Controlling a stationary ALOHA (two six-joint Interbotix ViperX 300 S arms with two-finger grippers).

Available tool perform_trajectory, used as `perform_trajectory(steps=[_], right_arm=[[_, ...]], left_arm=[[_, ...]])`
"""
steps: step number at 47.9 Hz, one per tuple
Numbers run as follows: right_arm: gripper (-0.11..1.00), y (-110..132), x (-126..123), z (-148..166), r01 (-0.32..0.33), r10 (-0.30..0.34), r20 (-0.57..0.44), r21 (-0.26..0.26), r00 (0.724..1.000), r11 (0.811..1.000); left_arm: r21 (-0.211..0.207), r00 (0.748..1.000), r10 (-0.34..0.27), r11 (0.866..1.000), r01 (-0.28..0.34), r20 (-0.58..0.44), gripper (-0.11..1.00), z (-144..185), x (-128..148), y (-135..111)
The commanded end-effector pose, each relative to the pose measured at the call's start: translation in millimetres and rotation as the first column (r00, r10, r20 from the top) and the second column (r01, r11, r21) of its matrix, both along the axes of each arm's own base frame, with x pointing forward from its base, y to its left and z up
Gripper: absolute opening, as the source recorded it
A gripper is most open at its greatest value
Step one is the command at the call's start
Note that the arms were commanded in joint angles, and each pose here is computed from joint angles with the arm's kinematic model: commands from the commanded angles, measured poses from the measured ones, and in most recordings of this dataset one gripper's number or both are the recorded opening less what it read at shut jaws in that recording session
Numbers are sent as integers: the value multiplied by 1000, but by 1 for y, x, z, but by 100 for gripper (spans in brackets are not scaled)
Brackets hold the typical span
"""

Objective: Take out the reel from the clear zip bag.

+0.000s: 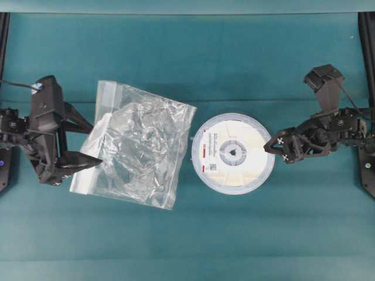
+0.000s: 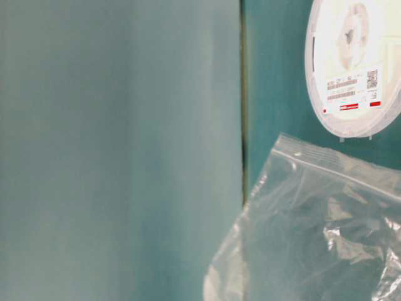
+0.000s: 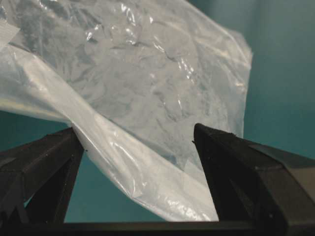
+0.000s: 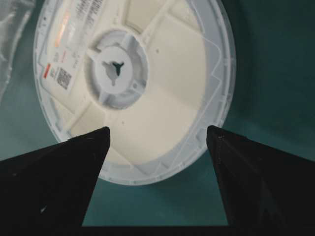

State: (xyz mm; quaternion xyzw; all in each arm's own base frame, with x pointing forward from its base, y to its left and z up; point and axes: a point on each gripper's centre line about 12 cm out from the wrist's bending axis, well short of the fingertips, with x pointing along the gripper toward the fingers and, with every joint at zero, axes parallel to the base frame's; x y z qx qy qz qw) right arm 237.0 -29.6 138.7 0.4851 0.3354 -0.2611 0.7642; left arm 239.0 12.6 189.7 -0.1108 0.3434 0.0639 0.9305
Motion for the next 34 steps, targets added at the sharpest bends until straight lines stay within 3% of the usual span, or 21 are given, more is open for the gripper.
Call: perform_trajectory(steps=[1, 9, 15, 25, 34], right_arm=[[90, 0, 1, 6, -9, 9, 19, -12, 1000, 1000], [90, 0, 0, 8, -18, 19, 25, -22, 1000, 1000], [90, -1, 0, 9, -18, 19, 29, -25, 999, 1000], [90, -1, 1, 12, -32, 34, 42, -43, 999, 999], [90, -3, 5, 22, -110, 120, 64, -146, 991, 983]], left_arm=[[49, 998, -40, 998, 38, 38, 94, 11, 2, 0], [177, 989, -142, 975, 132, 45, 94, 18, 0, 0], [230, 982, -181, 960, 162, 63, 94, 26, 1, 0], [250, 977, -189, 955, 159, 103, 94, 40, 2, 0], [248, 973, -182, 958, 143, 143, 94, 50, 2, 0]])
